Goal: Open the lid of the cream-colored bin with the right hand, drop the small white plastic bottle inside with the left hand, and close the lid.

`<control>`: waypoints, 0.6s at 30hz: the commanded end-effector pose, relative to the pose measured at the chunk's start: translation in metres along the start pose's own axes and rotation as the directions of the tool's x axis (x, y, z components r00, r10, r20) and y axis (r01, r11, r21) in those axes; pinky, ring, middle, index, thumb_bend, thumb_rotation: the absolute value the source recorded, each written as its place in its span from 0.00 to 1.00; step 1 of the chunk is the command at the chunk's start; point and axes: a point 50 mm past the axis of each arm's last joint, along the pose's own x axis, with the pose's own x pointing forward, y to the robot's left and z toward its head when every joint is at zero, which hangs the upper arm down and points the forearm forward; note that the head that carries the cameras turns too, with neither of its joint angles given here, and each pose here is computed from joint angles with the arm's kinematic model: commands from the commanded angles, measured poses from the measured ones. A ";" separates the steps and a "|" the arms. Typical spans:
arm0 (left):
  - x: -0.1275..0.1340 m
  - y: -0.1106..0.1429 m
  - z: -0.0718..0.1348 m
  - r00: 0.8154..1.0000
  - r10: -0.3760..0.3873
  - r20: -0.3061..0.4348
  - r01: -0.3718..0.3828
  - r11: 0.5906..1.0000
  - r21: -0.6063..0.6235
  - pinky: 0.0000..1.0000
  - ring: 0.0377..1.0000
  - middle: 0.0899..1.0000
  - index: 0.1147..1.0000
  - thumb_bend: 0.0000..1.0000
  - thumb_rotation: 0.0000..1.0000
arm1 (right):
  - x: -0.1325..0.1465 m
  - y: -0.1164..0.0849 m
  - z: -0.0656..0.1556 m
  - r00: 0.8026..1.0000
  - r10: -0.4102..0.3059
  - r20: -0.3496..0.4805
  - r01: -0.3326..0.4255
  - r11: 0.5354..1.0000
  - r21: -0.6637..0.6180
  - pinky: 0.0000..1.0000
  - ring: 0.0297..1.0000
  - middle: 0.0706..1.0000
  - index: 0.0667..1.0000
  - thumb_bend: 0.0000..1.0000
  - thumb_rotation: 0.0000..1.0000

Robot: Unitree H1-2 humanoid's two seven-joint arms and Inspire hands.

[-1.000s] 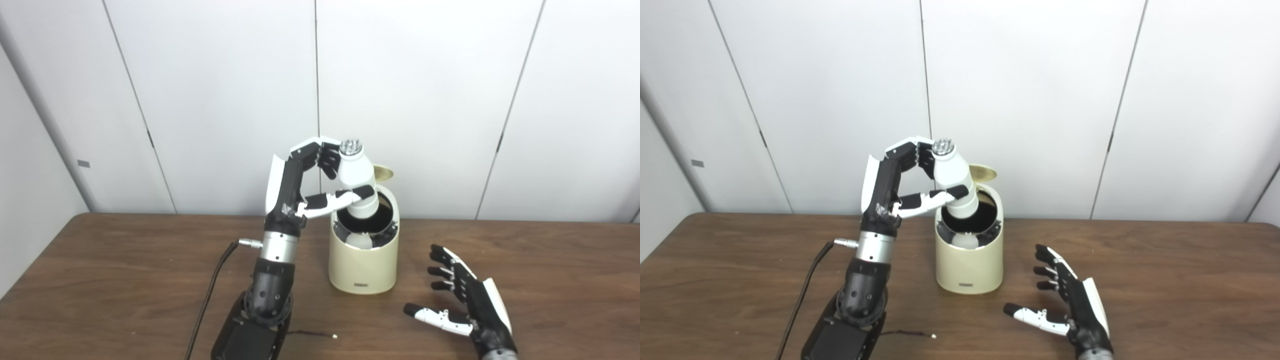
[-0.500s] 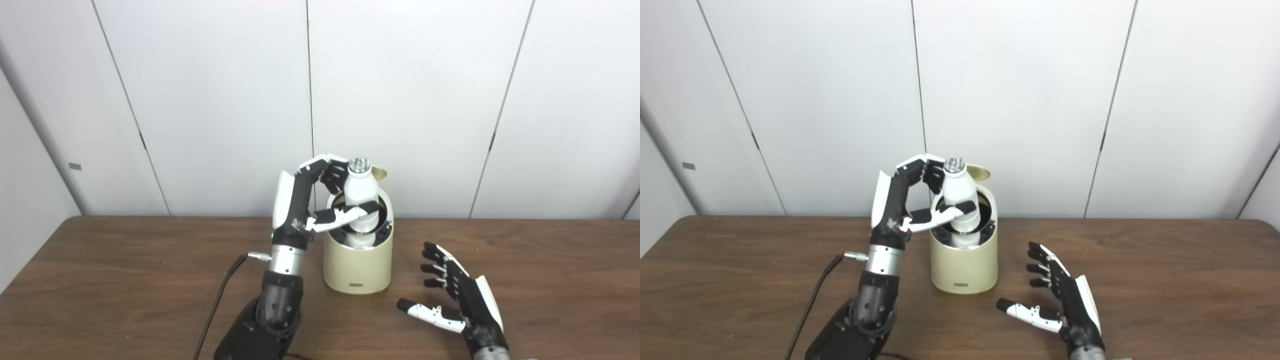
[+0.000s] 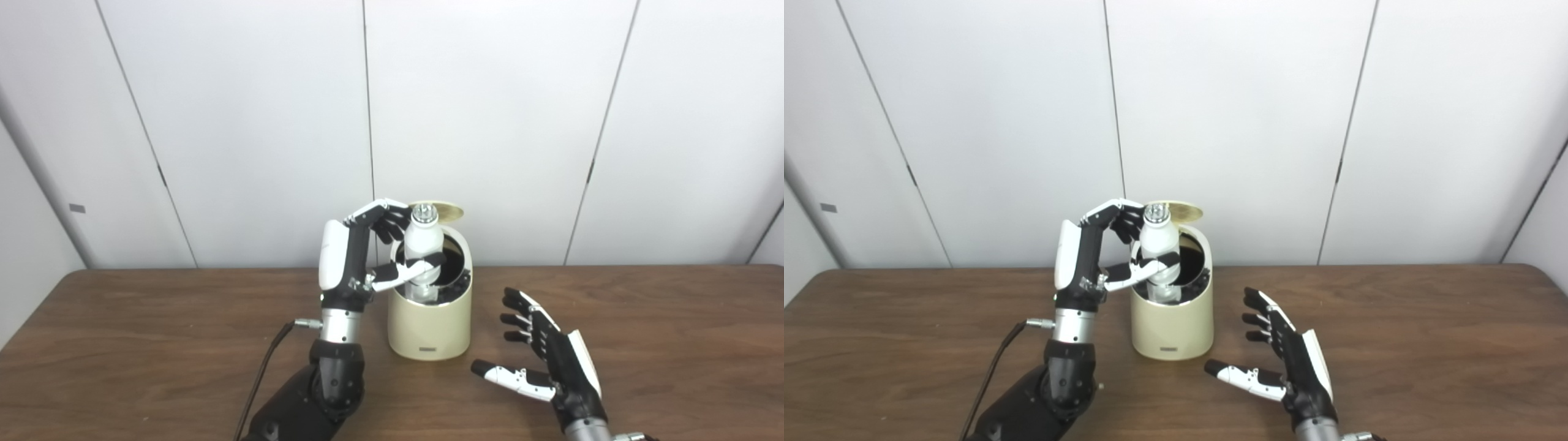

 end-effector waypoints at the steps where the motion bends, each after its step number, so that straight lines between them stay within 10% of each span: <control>1: 0.027 0.005 0.010 0.993 0.053 0.108 -0.054 0.999 0.007 0.35 0.38 0.40 0.45 0.50 0.00 | 0.007 -0.001 0.018 0.997 -0.018 0.072 0.017 1.000 0.011 0.70 0.78 0.84 0.84 0.76 0.27; 18: 0.006 -0.004 -0.013 1.000 -0.016 -0.016 0.016 1.000 0.022 0.39 0.41 0.43 0.45 0.50 0.00 | 0.008 -0.003 0.023 0.996 -0.020 0.087 0.019 1.000 0.014 0.69 0.76 0.83 0.83 0.76 0.27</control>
